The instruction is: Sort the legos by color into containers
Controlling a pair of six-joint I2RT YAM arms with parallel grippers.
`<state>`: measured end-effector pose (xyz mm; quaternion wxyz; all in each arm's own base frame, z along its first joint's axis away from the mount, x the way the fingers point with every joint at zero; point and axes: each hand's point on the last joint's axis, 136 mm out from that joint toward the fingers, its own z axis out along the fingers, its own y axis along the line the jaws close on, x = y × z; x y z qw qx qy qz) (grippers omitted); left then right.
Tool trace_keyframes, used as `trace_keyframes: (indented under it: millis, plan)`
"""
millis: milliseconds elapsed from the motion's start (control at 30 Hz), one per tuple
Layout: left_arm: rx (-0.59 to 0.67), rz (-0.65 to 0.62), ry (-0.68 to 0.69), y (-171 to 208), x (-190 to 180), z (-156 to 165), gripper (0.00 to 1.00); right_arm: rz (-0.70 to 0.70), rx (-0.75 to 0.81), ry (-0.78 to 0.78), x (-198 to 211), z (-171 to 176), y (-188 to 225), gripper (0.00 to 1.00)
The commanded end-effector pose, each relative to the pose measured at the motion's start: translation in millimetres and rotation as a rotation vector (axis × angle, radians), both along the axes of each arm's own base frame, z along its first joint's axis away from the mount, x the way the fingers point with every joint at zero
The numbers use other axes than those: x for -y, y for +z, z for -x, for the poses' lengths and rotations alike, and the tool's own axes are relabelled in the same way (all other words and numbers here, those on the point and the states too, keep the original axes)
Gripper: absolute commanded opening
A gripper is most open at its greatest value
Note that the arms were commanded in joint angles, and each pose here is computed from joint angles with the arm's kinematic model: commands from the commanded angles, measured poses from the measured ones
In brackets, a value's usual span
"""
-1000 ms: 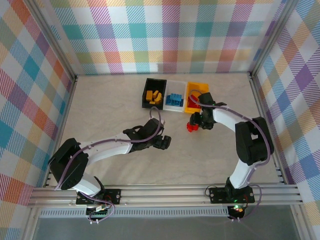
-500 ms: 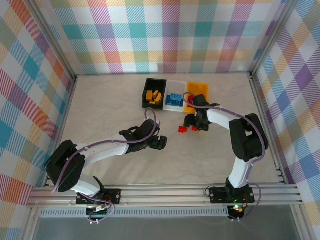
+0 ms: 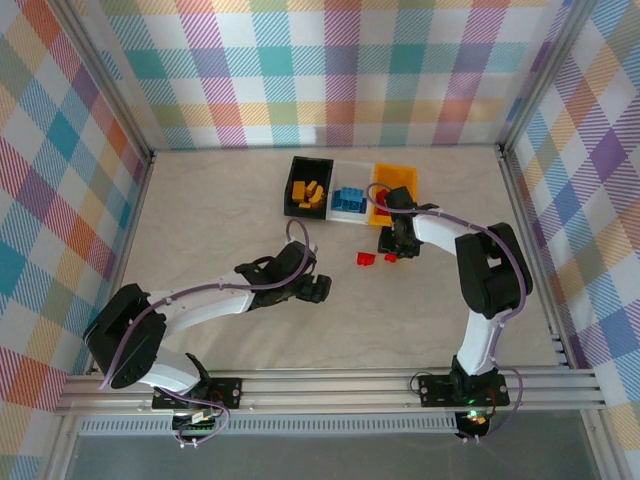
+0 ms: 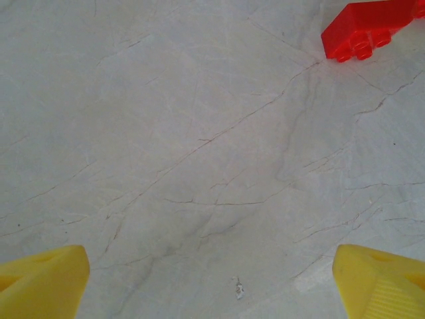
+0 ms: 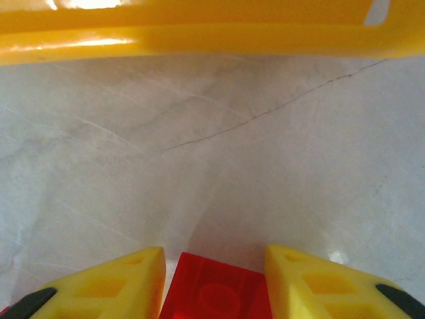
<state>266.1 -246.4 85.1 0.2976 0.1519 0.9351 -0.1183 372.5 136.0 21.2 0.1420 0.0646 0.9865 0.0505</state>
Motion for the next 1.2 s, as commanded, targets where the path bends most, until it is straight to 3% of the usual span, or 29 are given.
trace_keyframes:
  millis: [0,167,333,567,900,1167]
  plan:
    - [0.005,0.015,0.029,4.3,-6.7,-2.1,0.95,0.022,0.005,-0.004,5.9,2.7,6.2,0.35]
    - [0.001,0.027,0.025,4.4,-3.5,-2.8,0.95,0.015,0.054,-0.008,10.3,8.7,33.5,0.28]
    - [-0.005,0.037,0.023,2.6,0.3,-3.9,0.95,-0.001,0.139,-0.005,11.0,3.3,77.1,0.28]
    - [-0.022,0.046,0.018,-0.2,4.2,-3.5,0.95,-0.033,0.276,-0.023,14.1,-54.7,137.5,0.3]
    - [-0.05,0.01,0.022,-8.1,-8.5,7.6,0.95,-0.053,0.285,-0.037,13.0,-159.0,121.4,0.3]
    - [-0.047,0.001,0.025,-7.7,-11.0,7.6,0.95,-0.046,0.259,-0.035,13.7,-186.2,95.2,0.3]
